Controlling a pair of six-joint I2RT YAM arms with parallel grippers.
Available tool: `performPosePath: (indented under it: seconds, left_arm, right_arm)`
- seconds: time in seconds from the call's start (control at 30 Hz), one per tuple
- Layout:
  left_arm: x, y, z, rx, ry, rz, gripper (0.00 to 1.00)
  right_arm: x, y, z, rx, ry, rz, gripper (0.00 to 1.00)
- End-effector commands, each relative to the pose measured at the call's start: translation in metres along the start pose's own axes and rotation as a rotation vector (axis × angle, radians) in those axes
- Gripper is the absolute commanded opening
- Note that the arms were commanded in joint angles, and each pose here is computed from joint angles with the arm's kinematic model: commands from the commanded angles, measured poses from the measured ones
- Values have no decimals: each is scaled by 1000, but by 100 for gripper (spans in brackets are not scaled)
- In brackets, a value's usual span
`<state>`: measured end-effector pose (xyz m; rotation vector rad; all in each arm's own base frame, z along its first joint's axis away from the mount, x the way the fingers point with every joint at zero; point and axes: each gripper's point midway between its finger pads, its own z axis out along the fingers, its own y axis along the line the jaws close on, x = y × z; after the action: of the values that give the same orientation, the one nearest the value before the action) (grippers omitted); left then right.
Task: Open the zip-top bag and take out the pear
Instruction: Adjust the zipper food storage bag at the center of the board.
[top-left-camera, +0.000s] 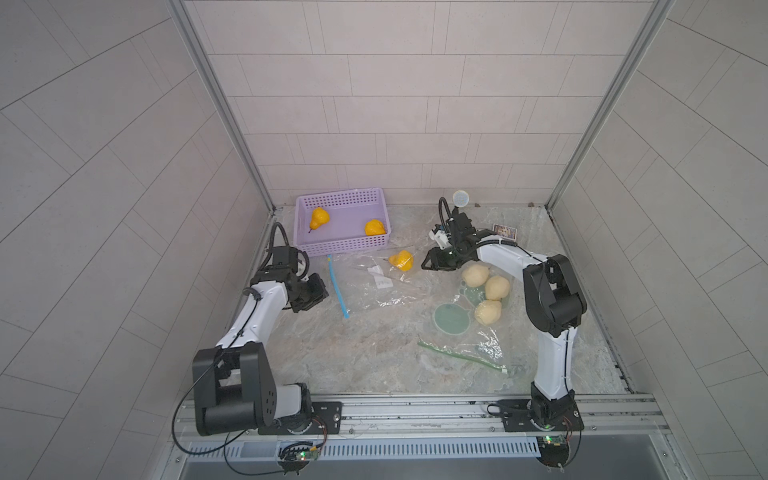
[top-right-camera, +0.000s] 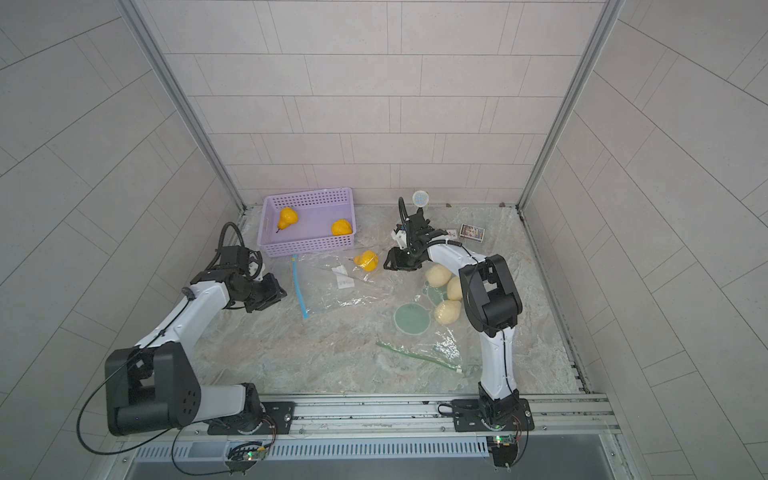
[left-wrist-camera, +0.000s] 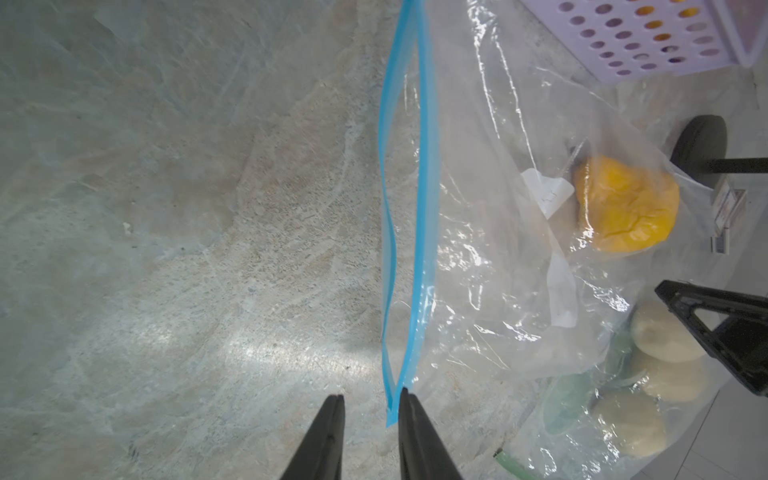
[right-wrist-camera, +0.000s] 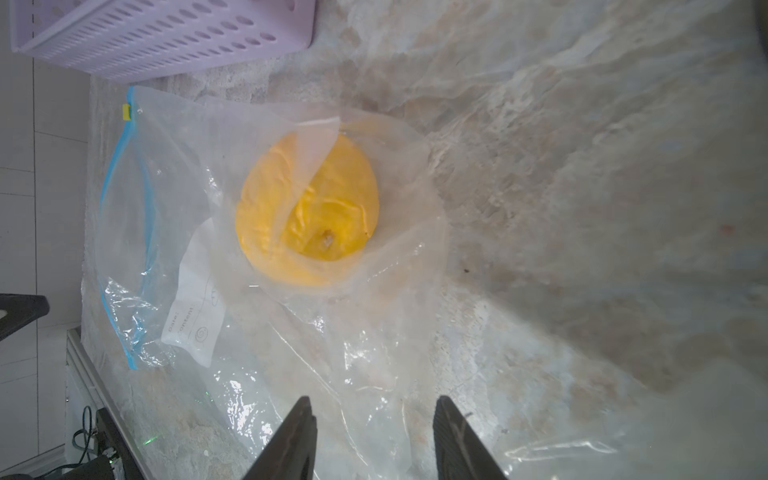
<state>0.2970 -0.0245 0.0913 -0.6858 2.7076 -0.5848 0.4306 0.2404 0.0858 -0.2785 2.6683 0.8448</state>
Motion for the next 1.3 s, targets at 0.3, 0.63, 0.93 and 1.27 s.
performPosePath:
  seconds: [0.3, 0.63, 0.93, 1.27]
  left_arm:
    - [-40, -23, 50, 117, -29, -93, 34]
    - [-61, -73, 77, 217, -38, -59, 39]
    - [-46, -62, 113, 181, 51, -36, 29]
    - [-32, -53, 130, 134, 46, -6, 26]
  right_arm:
    - [0, -4, 18, -29, 4, -29, 47]
    - [6, -15, 26, -3, 21, -21, 47]
    - [9, -35, 35, 22, 52, 22, 42]
    - [3, -32, 28, 16, 42, 17, 42]
